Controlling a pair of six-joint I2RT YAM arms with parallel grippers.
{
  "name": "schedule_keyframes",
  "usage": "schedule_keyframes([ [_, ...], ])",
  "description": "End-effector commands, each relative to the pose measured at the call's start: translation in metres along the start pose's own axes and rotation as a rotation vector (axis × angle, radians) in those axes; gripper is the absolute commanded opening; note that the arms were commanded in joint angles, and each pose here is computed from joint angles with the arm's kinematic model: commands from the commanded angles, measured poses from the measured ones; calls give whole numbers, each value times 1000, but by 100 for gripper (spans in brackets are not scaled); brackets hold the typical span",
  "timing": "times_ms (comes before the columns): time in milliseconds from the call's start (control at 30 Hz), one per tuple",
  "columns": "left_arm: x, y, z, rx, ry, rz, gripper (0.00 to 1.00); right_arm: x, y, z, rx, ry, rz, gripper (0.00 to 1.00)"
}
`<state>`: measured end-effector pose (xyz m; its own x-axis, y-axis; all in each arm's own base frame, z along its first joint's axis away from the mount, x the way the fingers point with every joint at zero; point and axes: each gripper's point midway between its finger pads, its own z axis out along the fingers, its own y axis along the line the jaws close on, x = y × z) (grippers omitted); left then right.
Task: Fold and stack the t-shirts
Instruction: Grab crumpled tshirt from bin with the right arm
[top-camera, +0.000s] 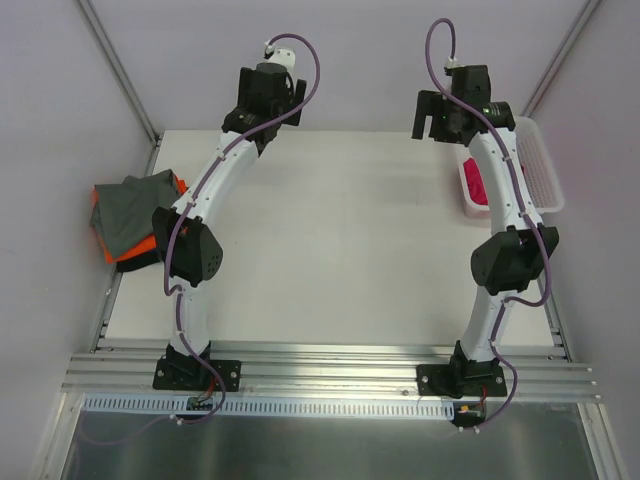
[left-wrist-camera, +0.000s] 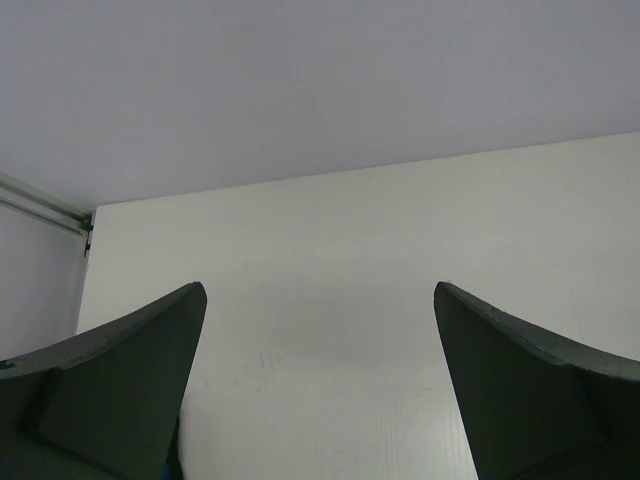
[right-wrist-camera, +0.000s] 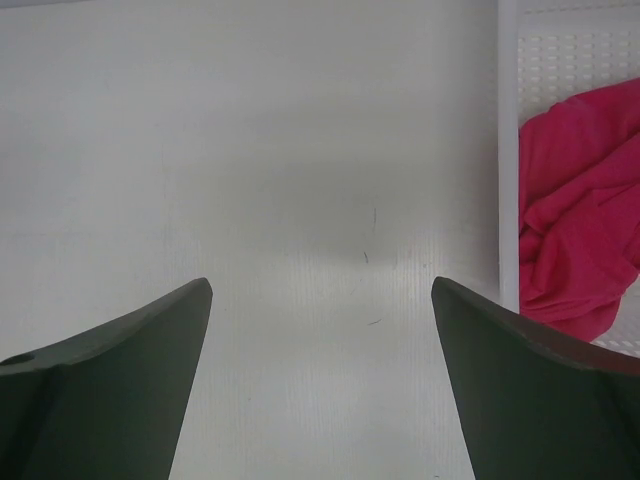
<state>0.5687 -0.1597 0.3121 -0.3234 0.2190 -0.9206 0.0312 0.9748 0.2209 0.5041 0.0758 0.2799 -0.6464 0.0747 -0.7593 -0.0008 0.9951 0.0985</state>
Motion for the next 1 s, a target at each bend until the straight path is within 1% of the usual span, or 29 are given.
schedule_keyframes([
  [0, -34, 4, -13, -4, -87, -46, 99, -14, 1, -10, 14, -54, -17, 97],
  [100, -35, 3, -13, -3, -90, -49, 99, -14, -4, -8, 42, -57, -34, 97],
  [167, -36, 3, -13, -4, -90, -49, 99, -13, -13, -4, 90, -62, -58, 97],
  [300, -36, 2, -12, -3, -90, -50, 99, -8, -25, 1, 138, -50, -167, 97],
  [367, -35, 1, -12, 0, -89, -49, 99, -7, -32, 4, 170, -45, -174, 97],
  [467, -35, 0, -13, 1, -89, -64, 99, -6, -40, 13, 219, -33, -155, 97],
  [533, -36, -2, -13, 7, -92, -68, 99, -15, -36, 17, 186, -48, -138, 97],
  [567, -38, -4, -14, 11, -95, -67, 99, -16, -35, 26, 177, -46, -129, 97],
  [600, -38, -5, -15, 13, -95, -68, 99, -29, -35, 24, 161, -83, -107, 97],
  [667, -38, -5, -16, 14, -96, -63, 99, -39, -45, 31, 116, -109, -22, 97],
  [767, -35, -7, -15, 19, -88, -58, 99, -44, -65, 46, 48, -148, 32, 98],
  [800, -35, -7, -15, 22, -88, -57, 99, -40, -73, 58, 59, -142, 39, 99],
  [867, -34, -9, -15, 33, -88, -58, 99, -31, -93, 70, 105, -108, 52, 95],
  [900, -35, -9, -15, 34, -90, -59, 99, -20, -102, 84, 132, -76, 55, 94],
  [933, -35, -10, -15, 36, -89, -60, 99, -13, -121, 89, 198, -60, 66, 94],
  [967, -34, -10, -14, 37, -87, -57, 99, -6, -131, 94, 225, -45, 57, 94],
])
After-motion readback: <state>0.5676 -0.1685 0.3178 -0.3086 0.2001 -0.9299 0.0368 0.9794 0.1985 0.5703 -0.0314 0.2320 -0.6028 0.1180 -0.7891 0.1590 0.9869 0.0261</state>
